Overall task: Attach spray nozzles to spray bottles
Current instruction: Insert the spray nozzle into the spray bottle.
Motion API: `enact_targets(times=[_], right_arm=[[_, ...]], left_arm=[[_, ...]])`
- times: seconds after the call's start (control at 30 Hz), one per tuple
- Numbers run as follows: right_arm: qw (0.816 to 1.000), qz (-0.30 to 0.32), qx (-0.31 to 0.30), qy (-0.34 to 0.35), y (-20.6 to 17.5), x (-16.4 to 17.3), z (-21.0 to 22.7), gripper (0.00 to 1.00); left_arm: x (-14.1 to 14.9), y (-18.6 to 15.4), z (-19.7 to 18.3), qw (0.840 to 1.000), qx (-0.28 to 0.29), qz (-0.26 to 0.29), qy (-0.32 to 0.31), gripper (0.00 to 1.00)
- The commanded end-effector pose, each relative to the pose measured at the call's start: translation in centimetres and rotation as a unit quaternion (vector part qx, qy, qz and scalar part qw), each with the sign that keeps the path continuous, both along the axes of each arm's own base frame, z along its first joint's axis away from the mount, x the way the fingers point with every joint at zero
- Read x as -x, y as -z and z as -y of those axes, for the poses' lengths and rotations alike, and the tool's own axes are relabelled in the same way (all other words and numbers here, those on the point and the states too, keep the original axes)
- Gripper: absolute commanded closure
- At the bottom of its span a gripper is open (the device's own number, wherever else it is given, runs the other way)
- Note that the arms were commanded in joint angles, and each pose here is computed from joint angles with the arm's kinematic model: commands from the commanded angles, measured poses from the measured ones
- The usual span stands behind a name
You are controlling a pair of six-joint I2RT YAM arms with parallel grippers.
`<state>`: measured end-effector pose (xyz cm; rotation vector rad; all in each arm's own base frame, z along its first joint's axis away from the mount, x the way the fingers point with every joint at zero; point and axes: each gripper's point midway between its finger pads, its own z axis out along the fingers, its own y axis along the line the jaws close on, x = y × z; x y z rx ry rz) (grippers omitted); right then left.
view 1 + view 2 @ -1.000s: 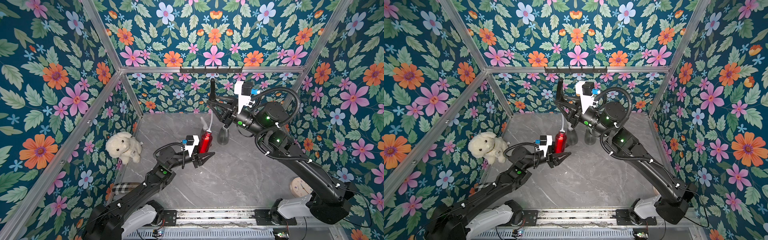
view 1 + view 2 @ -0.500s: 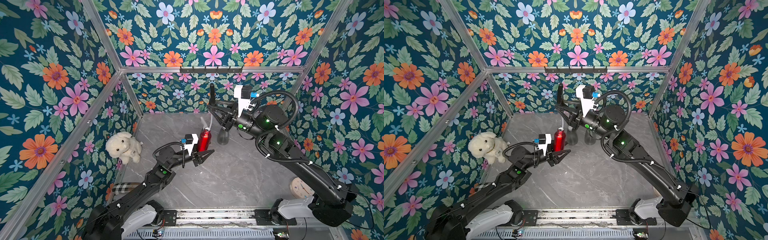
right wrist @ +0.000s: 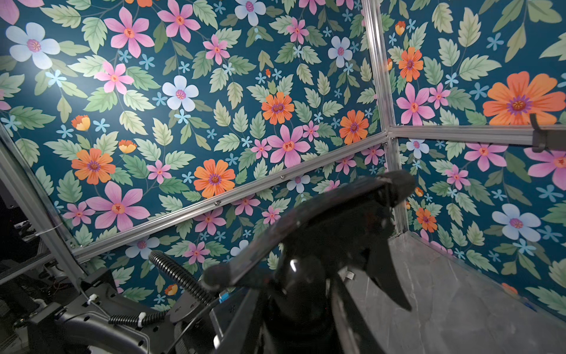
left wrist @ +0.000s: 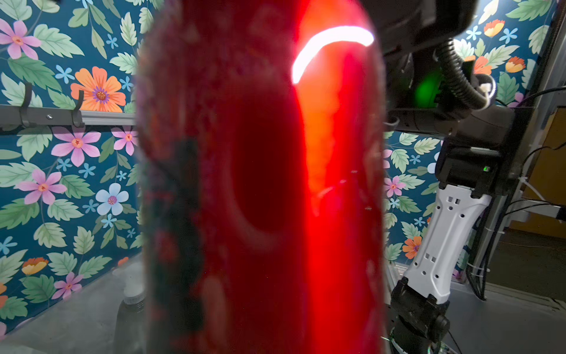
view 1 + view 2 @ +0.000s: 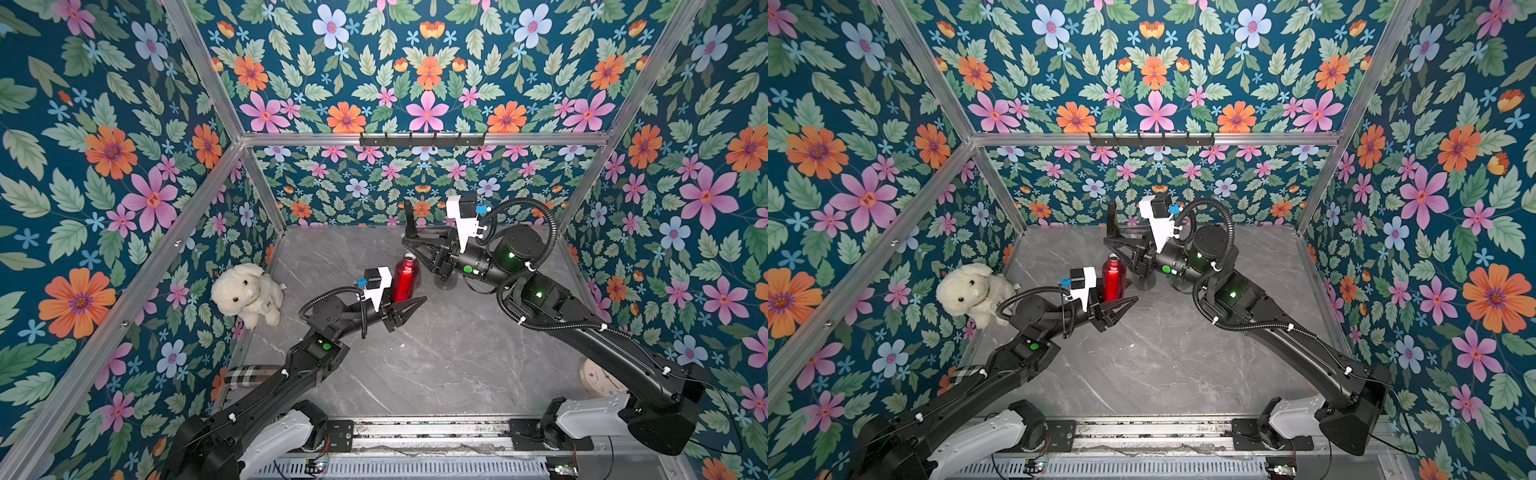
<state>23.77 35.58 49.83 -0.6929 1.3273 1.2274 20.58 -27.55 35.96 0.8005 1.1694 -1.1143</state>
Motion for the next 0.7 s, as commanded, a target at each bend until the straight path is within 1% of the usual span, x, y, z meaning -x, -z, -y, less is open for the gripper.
enact_targets(times=[0.0,0.3,0.37,0.5,0.67], right_arm=[[0.999,0.018,-0.024,-0.016,-1.1,1.3,0.3,0.69],[1.0,0.019,-0.016,-0.014,0.6,2.1,0.1,0.68],[1.0,0.027,-0.007,-0.005,1.0,2.2,-0.1,0.65],[1.0,0.03,-0.001,0.005,1.4,1.9,-0.4,0.65],[0.999,0.028,0.01,0.019,1.3,1.5,-0.3,0.65]], left_arm=[[-0.2,-1.3,-0.4,0.999,0.013,0.024,-0.017,1.0],[-0.5,-1.7,-0.5,0.999,0.013,0.031,-0.029,1.0],[-0.4,-1.9,-0.6,0.999,0.015,0.033,-0.029,1.0],[0.0,-2.1,-0.6,0.999,0.017,0.04,-0.021,1.0],[0.5,-1.8,-0.4,0.999,0.005,0.045,-0.009,1.0]])
